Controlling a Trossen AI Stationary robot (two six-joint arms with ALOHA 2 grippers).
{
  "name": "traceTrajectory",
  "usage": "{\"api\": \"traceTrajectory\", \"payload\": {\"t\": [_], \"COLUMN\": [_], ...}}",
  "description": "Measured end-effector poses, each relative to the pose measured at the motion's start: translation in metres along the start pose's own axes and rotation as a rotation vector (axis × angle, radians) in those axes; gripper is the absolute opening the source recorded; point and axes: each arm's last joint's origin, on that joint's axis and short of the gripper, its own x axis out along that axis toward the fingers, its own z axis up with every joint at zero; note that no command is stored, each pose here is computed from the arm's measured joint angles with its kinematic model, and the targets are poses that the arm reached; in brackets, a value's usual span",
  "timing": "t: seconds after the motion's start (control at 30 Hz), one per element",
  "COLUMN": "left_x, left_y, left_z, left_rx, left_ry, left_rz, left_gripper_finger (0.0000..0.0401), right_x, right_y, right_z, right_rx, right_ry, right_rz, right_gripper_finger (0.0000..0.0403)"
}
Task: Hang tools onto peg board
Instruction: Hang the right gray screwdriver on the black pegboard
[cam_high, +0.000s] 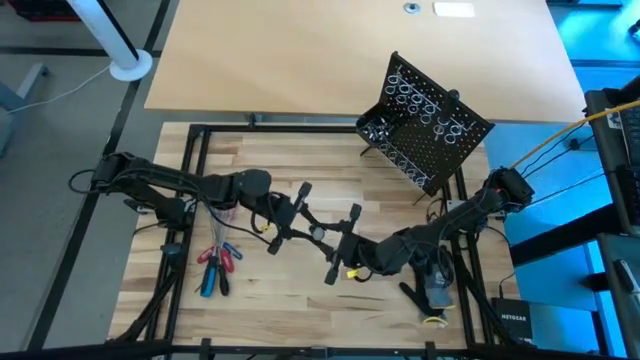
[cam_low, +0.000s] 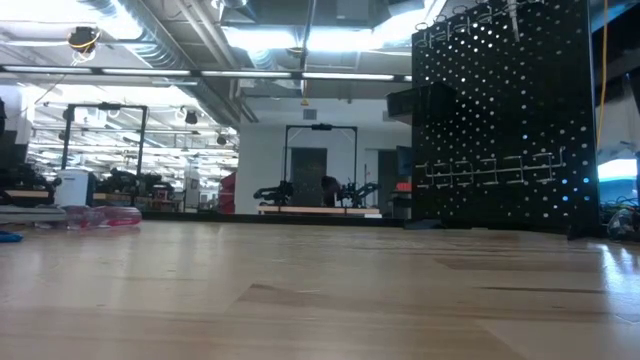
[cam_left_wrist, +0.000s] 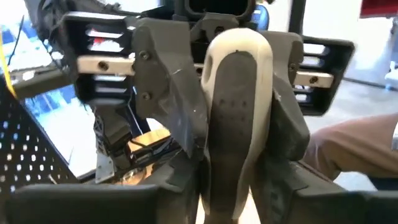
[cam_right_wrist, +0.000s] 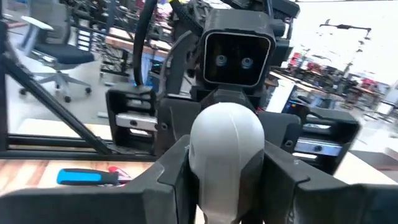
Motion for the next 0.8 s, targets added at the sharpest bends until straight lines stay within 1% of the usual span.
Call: {"api": "traceTrajectory", "payload": {"t": [0.1,0.23,0.33,0.43,0.53,0.6,0.7,0.8], "left_x": [0.000,-0.005,-0.019,-0.039,-0.059,-0.069,-0.075,-0.076], "left_y": [0.001,0.006,0.013,0.018,0.023,0.025,0.027,0.027], "left_z": [0.000,-0.001,0.004,0.008,0.012,0.009,0.001,-0.004], "left_rx": [-0.055,-0.065,-0.069,-0.083,-0.086,-0.101,-0.149,-0.170], "left_ry": [0.002,0.025,0.064,0.127,0.188,0.247,0.327,0.366], "left_rz": [0.002,0.032,0.105,0.187,0.248,0.264,0.273,0.266], "left_gripper_finger": [0.0145,0.0181,0.0195,0.0200,0.0200,0.0197,0.0193,0.0189], "right_x": [-0.001,-0.002,-0.006,-0.012,-0.016,-0.017,-0.024,-0.030], "right_y": [-0.002,-0.004,-0.008,-0.018,-0.033,-0.047,-0.074,-0.104], "right_z": [0.001,0.011,0.030,0.056,0.077,0.092,0.122,0.149], "right_rx": [0.005,-0.034,-0.093,-0.147,-0.199,-0.200,-0.191,-0.173], "right_ry": [0.004,0.022,0.041,0.080,0.133,0.147,0.173,0.209], "right_rz": [-0.036,-0.115,-0.190,-0.300,-0.397,-0.446,-0.535,-0.621], "right_gripper_finger": [0.0131,0.0131,0.0131,0.0131,0.0131,0.0131,0.0132,0.0132]}}
